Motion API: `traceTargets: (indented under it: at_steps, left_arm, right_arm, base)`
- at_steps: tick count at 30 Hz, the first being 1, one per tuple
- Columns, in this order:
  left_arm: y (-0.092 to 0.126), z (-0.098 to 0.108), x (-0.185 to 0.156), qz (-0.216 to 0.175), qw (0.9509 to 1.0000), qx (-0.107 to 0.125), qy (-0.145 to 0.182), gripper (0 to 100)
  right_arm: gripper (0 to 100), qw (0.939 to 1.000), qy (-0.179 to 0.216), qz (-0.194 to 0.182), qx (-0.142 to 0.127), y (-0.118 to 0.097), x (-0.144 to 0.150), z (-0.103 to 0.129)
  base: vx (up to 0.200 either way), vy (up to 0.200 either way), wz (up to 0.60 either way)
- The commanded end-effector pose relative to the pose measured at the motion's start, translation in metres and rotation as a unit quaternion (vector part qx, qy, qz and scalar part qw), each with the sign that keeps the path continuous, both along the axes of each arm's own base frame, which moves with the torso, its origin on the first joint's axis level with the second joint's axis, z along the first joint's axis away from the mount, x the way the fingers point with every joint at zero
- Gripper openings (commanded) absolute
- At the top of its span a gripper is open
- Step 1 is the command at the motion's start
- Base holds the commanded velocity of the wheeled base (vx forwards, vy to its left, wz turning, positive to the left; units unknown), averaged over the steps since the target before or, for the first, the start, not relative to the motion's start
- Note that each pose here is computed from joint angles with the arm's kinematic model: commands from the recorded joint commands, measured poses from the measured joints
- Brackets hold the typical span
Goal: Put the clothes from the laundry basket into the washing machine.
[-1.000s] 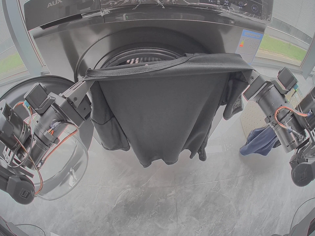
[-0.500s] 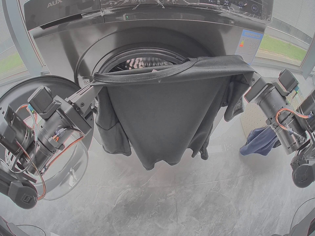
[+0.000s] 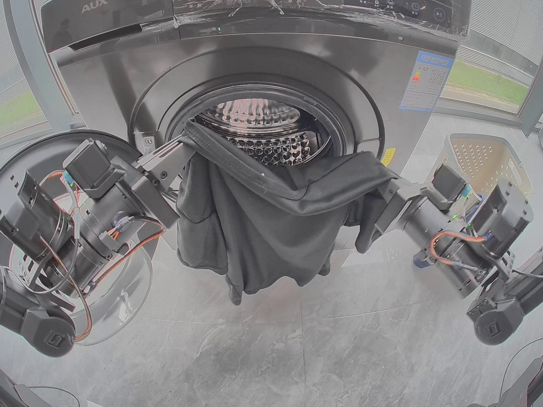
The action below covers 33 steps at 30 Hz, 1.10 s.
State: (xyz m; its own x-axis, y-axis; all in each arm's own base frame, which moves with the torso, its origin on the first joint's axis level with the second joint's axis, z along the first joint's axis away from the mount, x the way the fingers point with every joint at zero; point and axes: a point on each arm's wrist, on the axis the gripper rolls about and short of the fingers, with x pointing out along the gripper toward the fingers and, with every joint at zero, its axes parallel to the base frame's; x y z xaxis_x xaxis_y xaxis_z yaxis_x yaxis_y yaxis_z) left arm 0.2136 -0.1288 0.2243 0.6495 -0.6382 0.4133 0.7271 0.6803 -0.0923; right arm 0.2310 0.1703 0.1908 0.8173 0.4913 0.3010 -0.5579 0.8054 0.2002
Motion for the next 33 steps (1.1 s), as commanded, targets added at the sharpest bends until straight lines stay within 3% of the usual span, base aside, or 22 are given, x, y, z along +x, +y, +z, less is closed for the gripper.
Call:
traceTargets:
  at_steps: [1,8,9,18,33]
  left_arm:
    - [-0.009,-0.001,0.009,-0.006,1.0,0.0,0.0,0]
    - [-0.01,-0.001,0.009,-0.006,1.0,-0.002,0.0,0]
    - [-0.009,-0.001,0.008,-0.006,1.0,-0.003,-0.001,0]
    - [-0.013,0.001,0.005,-0.015,0.9999,-0.006,-0.006,0]
    - [-0.019,0.003,-0.005,-0.035,0.9993,-0.008,-0.012,0]
  right_arm:
    - [0,0.9985,0.039,0.025,-0.029,0.025,0.006,-0.031]
    - [0,0.9958,0.063,0.053,-0.04,0.048,0.007,-0.054]
    - [100,0.9952,0.068,0.054,-0.044,0.051,0.009,-0.059]
    - [100,0.9856,0.113,0.071,-0.104,0.064,0.017,-0.104]
    - [100,0.9879,0.096,0.078,-0.094,0.097,0.059,-0.131]
  base:
    - [0.0,0.0,0.0]
    - [0.0,0.0,0.0]
    - [0.0,0.0,0.0]
    - [0.0,0.0,0.0]
    - [0.0,0.0,0.0]
